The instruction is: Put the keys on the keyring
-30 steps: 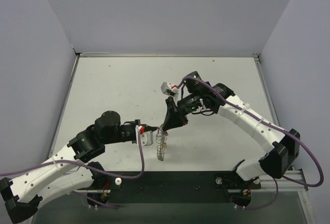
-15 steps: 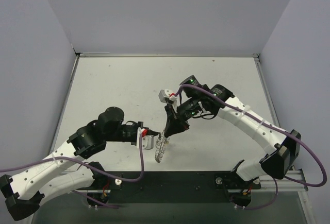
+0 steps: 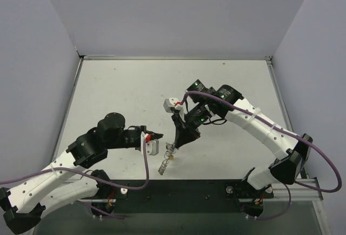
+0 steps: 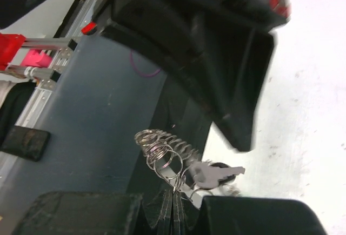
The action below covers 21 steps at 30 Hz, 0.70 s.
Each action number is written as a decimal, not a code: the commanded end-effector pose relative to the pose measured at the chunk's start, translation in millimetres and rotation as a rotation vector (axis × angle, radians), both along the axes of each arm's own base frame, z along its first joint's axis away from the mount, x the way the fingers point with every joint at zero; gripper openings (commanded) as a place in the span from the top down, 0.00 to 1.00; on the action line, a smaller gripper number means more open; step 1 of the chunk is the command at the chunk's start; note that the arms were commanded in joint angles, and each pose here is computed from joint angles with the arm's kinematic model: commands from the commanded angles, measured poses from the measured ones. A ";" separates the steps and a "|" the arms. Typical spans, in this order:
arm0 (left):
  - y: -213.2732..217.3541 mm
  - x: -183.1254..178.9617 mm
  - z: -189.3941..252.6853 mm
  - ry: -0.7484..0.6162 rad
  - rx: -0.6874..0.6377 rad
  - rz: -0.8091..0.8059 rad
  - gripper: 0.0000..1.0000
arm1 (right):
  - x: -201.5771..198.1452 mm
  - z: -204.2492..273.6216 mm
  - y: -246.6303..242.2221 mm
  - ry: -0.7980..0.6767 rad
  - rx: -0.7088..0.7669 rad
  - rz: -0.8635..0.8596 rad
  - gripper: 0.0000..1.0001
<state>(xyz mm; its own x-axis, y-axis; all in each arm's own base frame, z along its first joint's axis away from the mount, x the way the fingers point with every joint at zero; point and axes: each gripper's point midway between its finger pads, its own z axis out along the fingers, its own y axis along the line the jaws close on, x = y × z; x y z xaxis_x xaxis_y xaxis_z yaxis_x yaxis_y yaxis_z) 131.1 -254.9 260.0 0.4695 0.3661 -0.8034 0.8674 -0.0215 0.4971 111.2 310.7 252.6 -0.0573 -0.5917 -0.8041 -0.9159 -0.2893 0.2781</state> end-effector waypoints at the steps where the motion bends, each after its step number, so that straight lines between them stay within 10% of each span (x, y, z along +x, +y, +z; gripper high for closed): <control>1: 5.1 26.3 11.9 -0.036 -0.034 0.136 1.00 | -27.1 9.3 -16.9 0.092 -0.036 0.056 1.00; 21: -9.0 9.9 34.3 0.019 -0.200 0.066 1.00 | -17.7 15.9 -15.1 0.020 0.001 0.021 1.00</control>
